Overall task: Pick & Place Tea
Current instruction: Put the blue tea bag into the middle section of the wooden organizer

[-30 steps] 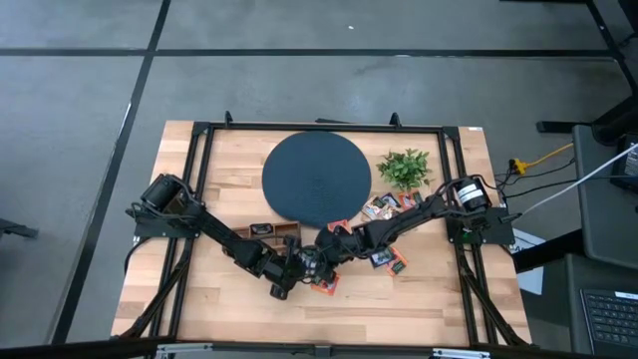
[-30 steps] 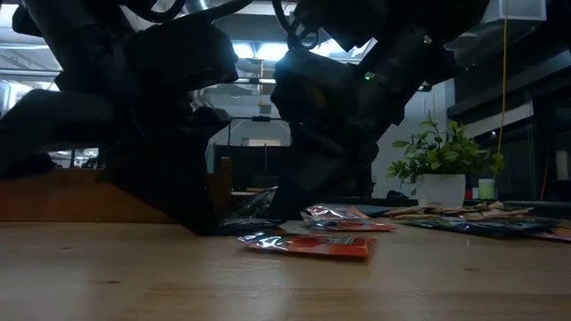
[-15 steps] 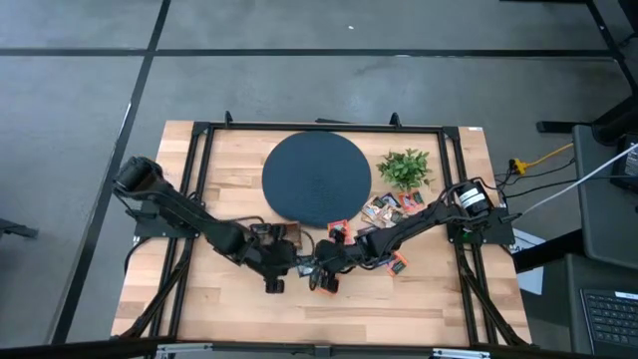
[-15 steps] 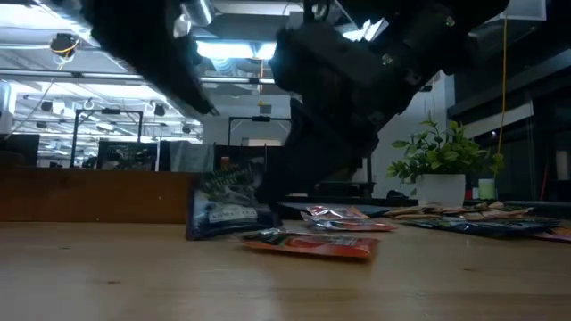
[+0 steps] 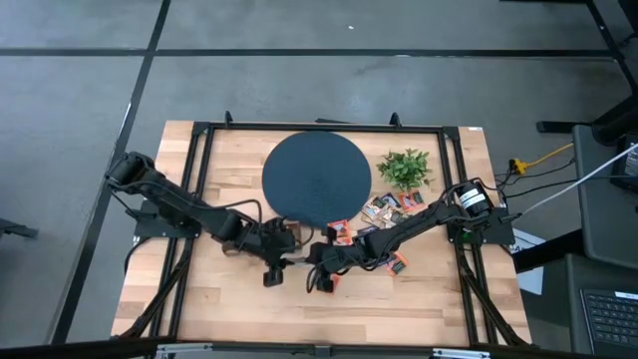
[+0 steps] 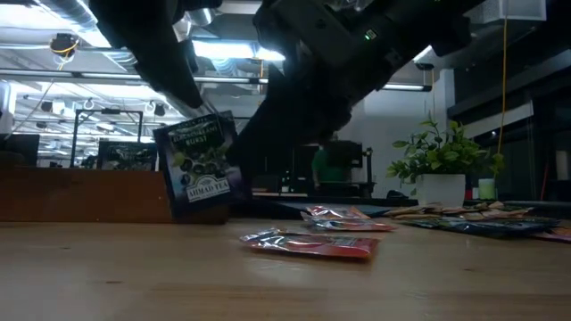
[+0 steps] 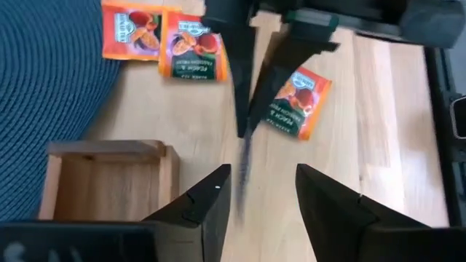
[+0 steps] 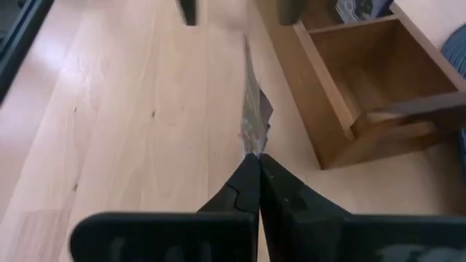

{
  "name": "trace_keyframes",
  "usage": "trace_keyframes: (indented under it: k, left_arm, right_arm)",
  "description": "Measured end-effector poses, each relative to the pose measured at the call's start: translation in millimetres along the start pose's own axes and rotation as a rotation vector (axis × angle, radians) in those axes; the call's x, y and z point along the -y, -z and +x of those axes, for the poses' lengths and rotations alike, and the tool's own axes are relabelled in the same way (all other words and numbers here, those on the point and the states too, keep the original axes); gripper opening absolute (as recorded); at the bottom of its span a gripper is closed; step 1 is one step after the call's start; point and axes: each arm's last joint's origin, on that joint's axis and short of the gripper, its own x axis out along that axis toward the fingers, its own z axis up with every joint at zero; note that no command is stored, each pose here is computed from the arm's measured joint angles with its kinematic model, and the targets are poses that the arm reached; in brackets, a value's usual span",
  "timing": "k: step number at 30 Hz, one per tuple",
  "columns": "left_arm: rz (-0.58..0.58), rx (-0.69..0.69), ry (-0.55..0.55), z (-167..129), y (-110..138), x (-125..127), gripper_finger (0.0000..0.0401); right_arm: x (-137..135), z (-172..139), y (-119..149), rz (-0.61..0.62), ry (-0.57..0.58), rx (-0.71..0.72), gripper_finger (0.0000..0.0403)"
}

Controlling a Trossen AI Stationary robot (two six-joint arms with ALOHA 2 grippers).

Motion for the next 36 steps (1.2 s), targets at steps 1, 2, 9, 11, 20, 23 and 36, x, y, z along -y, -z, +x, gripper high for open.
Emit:
trace_keyframes:
  k: [1,2,9,11,20,23,36]
  left_arm:
    - [-0.001,-0.001,-0.003,0.1,-0.1,-0.6,0.0154]
    - [-0.003,-0.004,-0.007,0.3,-0.2,-1.6,0.0155]
    - [-0.021,-0.050,-0.046,0.9,2.3,-8.8,0.0155]
    - [-0.020,-0.053,-0.046,0.8,2.6,-8.8,0.0155]
    - [-0.001,-0.054,-0.046,0.7,2.7,-8.7,0.0155]
    - [0.000,-0.059,-0.049,0.7,3.1,-9.0,0.0151]
    - [0.038,-0.095,-0.034,0.5,5.6,-9.5,0.0022]
  right_arm:
    - [-0.2,-0.1,-0.7,-0.003,0.000,0.002,0.0004]
    - [-0.4,-0.1,-1.5,-0.007,-0.001,0.004,0.0004]
    - [-2.7,-1.0,-9.6,-0.042,-0.007,0.027,0.0005]
    - [-3.3,-1.2,-11.5,-0.041,-0.009,0.032,0.0005]
    - [-3.8,-1.9,-17.6,-0.066,0.024,0.059,0.0005]
    - [-2.4,-1.6,-18.2,-0.064,0.029,0.061,0.0005]
    - [2.4,-0.3,-20.5,-0.054,0.038,0.070,0.0005]
